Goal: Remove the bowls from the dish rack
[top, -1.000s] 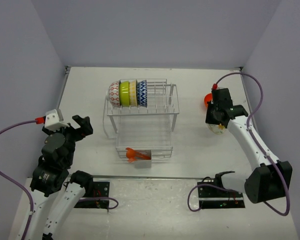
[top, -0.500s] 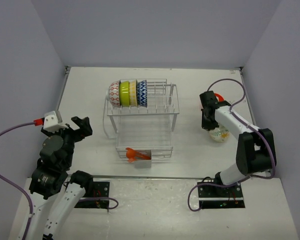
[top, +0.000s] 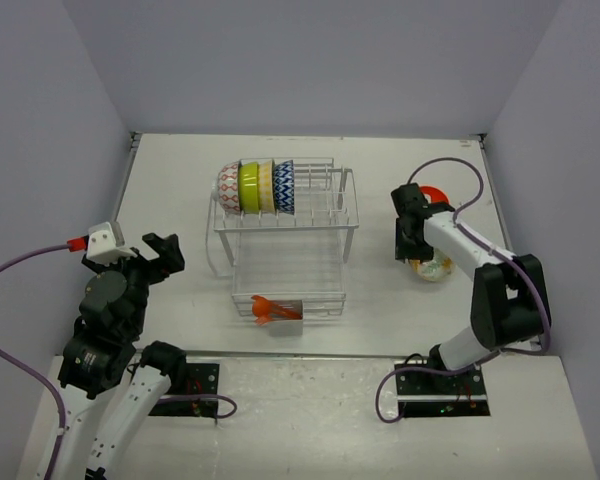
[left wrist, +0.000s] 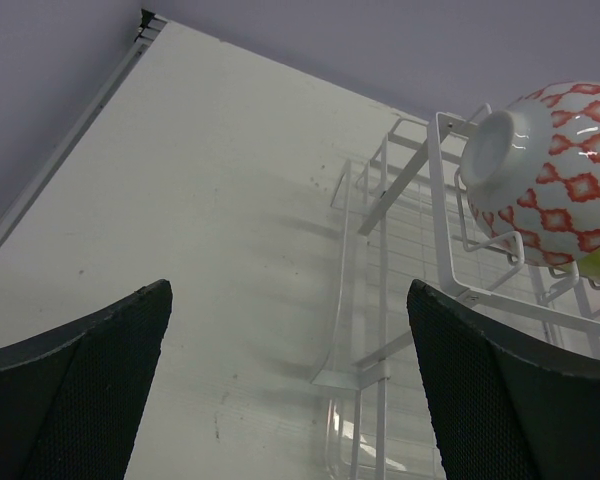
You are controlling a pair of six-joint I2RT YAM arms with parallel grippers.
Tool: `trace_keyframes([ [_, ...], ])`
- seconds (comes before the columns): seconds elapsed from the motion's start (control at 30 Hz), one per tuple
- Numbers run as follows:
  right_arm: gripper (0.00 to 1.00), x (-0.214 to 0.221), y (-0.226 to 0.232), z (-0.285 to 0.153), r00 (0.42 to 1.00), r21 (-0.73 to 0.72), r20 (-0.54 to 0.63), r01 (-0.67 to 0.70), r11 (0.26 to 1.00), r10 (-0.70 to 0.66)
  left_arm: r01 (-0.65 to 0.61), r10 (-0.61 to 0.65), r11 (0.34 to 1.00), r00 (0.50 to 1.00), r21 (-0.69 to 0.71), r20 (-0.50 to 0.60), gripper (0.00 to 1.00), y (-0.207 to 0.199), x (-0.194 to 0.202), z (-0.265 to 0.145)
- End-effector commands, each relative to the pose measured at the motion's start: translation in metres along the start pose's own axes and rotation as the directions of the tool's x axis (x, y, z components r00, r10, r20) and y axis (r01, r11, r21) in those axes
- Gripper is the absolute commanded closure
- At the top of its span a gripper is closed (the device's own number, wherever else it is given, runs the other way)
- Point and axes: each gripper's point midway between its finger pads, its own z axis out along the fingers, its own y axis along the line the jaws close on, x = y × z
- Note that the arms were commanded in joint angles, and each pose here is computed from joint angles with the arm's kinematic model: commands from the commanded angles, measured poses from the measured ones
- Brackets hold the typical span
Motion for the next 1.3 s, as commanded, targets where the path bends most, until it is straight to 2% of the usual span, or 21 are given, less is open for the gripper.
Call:
trace_keyframes([
  [0.0,0.52,-0.027,-0.003,-0.041,0.990,-0.039,0.129,-0.052,0.998,0.057,0.003,-0.003,1.000,1.000,0.012,0.026,0.00,-0.003,-0.005,0.002],
  [0.07,0.45,-0.037,-0.008,-0.062,0.979,-0.040,0.191,-0.067,0.997,0.073,0.001,-0.001,1.000,1.000,0.010,0.022,0.00,-0.003,-0.004,0.002],
  [0.1,0.32,-0.038,-0.008,-0.074,0.973,-0.043,0.219,-0.061,0.997,0.069,0.002,-0.002,1.000,1.000,0.011,0.023,0.00,-0.003,-0.004,0.002],
  [0.13,0.30,-0.048,-0.012,-0.098,0.951,-0.076,0.293,-0.081,0.994,0.100,0.001,-0.001,1.000,1.000,0.010,0.020,0.00,-0.003,-0.004,0.003],
  [0.17,0.19,-0.051,-0.013,-0.112,0.937,-0.096,0.329,-0.087,0.992,0.115,0.000,0.000,1.000,1.000,0.009,0.019,0.00,-0.003,-0.003,0.003],
  [0.2,0.01,-0.055,-0.010,-0.128,0.920,-0.130,0.372,-0.082,0.988,0.125,-0.001,0.001,1.000,1.000,0.010,0.017,0.00,-0.003,-0.003,0.003],
  [0.3,0.01,-0.075,0.005,-0.198,0.815,-0.365,0.534,-0.016,0.931,0.224,-0.005,0.005,1.000,1.000,0.004,0.011,0.00,-0.003,-0.002,0.005],
  [0.37,0.01,-0.073,0.018,-0.250,0.723,-0.548,0.611,0.091,0.832,0.323,-0.007,0.007,1.000,1.000,0.004,0.005,0.00,-0.003,-0.001,0.006],
  [0.4,0.01,-0.088,0.030,-0.289,0.625,-0.658,0.647,0.166,0.735,0.438,-0.009,0.009,1.000,1.000,0.000,0.004,0.00,-0.003,0.000,0.006],
  [0.43,0.01,-0.068,0.060,-0.306,0.655,-0.749,0.615,0.311,0.586,0.439,-0.009,0.009,1.000,1.000,-0.002,0.003,0.00,-0.003,0.000,0.006],
  [0.47,0.01,-0.071,0.063,-0.350,0.574,-0.777,0.628,0.422,0.468,0.526,-0.008,0.008,1.000,1.000,-0.007,0.003,0.00,-0.002,-0.001,0.007],
  [0.5,0.01,-0.064,0.075,-0.362,0.631,-0.853,0.521,0.402,0.331,0.575,-0.011,0.011,1.000,1.000,-0.012,-0.001,0.00,-0.001,0.000,0.007],
  [0.53,0.01,-0.048,0.090,-0.372,0.694,-0.868,0.486,0.454,0.201,0.532,-0.012,0.012,1.000,1.000,-0.012,-0.002,0.00,-0.001,0.001,0.008],
  [0.6,0.02,-0.052,0.109,-0.385,0.759,-0.891,0.412,0.451,0.049,0.504,-0.014,0.014,1.000,1.000,-0.018,-0.007,0.00,-0.001,0.002,0.009],
  [0.63,0.04,-0.055,0.113,-0.394,0.772,-0.887,0.409,0.461,0.015,0.486,-0.015,0.015,1.000,1.000,-0.020,-0.009,0.00,-0.001,0.002,0.009],
  [0.67,0.07,-0.059,0.126,-0.383,0.814,-0.903,0.387,0.430,-0.002,0.434,-0.014,0.014,1.000,1.000,-0.021,-0.011,0.00,-0.001,0.002,0.009],
  [0.77,0.14,-0.075,0.136,-0.387,0.829,-0.899,0.411,0.437,0.021,0.379,-0.013,0.013,1.000,1.000,-0.020,-0.008,0.00,-0.001,0.002,0.009],
  [0.8,0.19,-0.078,0.149,-0.371,0.861,-0.913,0.394,0.407,0.027,0.321,-0.012,0.012,1.000,1.000,-0.019,-0.007,0.00,-0.001,0.002,0.009],
  [0.9,0.33,-0.083,0.160,-0.375,0.872,-0.910,0.399,0.415,0.003,0.283,-0.014,0.013,1.000,1.000,-0.023,-0.008,0.00,0.000,0.002,0.009],
  [1.03,0.40,-0.085,0.183,-0.351,0.915,-0.934,0.348,0.357,-0.008,0.202,-0.018,0.017,1.000,1.000,-0.024,-0.017,0.00,-0.001,0.004,0.011],
  [1.27,0.49,-0.080,0.211,-0.345,0.923,-0.927,0.359,0.371,-0.064,0.141,-0.021,0.021,1.000,1.000,-0.020,-0.023,0.00,-0.002,0.005,0.012],
])
